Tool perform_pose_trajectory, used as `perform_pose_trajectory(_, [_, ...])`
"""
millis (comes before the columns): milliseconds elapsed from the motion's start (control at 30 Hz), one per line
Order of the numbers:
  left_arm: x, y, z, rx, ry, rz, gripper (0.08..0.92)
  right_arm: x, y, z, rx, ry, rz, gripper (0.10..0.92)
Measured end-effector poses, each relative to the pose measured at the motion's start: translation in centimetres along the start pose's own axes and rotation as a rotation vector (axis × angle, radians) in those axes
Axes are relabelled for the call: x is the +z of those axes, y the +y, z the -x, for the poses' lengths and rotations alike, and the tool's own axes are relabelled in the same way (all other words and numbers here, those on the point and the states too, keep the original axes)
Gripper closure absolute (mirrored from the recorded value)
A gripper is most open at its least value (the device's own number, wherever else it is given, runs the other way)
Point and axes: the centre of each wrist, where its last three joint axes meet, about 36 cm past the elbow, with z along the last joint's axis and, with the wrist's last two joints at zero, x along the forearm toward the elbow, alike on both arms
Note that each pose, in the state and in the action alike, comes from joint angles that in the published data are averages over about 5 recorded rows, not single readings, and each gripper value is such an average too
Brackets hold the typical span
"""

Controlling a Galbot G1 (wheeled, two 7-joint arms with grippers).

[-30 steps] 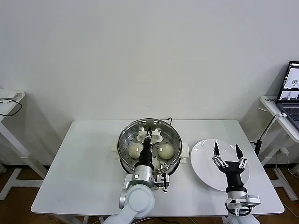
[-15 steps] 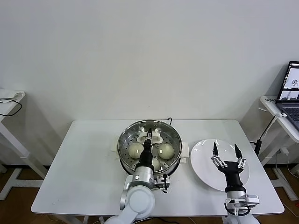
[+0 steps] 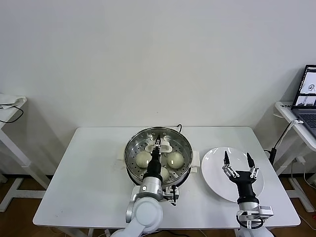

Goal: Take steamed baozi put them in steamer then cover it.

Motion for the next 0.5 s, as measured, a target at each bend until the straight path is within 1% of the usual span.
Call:
perform_pose_trajectory(200, [0.1,0.2,-0.9,-0.004,-0.011,-0.005,0.504,0.1,0.1,0.2,-0.005,0.0,0.0,0.2])
perform_pose_trajectory(500, [0.8,1.2,-2.9,-0.011,-0.018,-0.023,0.245,0.1,0.2,0.4,-0.016,-0.001,0.0,0.2])
